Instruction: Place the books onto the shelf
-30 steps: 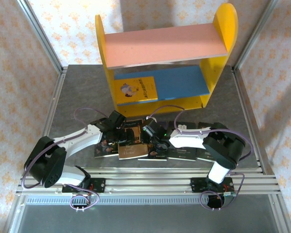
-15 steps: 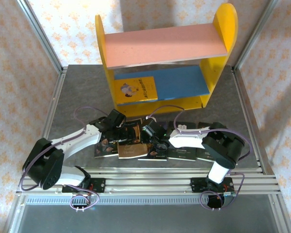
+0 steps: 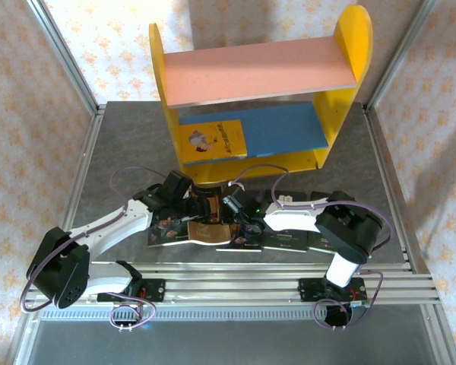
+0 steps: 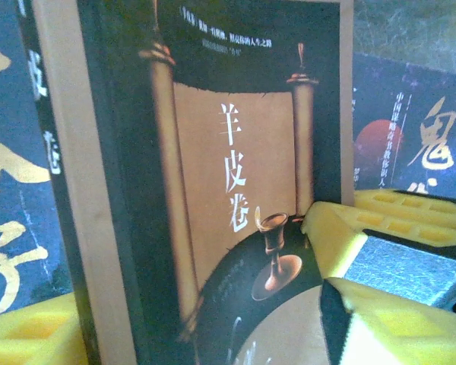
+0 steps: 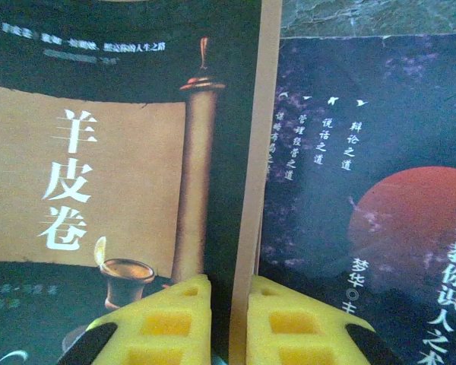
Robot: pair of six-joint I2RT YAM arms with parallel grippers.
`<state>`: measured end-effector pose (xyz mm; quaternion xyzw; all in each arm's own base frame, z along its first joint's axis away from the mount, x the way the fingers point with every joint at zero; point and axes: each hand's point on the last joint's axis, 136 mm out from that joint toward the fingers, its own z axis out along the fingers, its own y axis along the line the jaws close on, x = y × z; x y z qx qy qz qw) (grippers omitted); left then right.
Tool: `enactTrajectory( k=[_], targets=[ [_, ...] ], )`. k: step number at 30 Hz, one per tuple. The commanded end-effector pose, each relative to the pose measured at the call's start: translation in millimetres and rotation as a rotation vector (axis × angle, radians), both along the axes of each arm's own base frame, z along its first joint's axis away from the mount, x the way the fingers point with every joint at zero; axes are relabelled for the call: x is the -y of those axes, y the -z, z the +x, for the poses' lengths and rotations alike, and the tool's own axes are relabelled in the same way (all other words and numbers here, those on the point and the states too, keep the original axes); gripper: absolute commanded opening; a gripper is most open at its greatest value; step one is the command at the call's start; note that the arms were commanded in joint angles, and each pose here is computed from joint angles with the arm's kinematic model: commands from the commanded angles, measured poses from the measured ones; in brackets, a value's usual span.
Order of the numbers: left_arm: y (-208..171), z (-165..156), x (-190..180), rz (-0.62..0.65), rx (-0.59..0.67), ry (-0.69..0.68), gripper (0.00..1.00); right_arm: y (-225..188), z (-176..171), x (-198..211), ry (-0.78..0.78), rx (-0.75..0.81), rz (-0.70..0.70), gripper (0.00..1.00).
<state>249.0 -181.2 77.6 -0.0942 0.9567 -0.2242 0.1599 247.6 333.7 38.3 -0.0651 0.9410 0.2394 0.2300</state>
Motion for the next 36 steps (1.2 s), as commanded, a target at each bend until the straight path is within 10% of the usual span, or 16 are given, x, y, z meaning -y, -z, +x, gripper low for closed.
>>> enactTrajectory(
  k=[1,12,31,36],
  targets=[
    [-10.2,5.5,21.3,-0.079,0.04,0.057,0.61,60.4,-37.3,38.8,-0.022,-0.177,-0.196,0.15],
    [-8.0,5.6,13.0,-0.034,0.041,0.043,0.5,61.4,-38.5,40.1,-0.005,-0.188,-0.192,0.42],
    [-23.4,10.4,15.4,-0.019,0.108,0.106,0.0,56.2,-34.7,37.4,0.002,-0.179,-0.189,0.47],
    [-52.4,9.5,16.0,-0.042,0.2,0.149,0.0,45.0,-29.7,41.8,0.032,-0.138,-0.174,0.5]
  ],
)
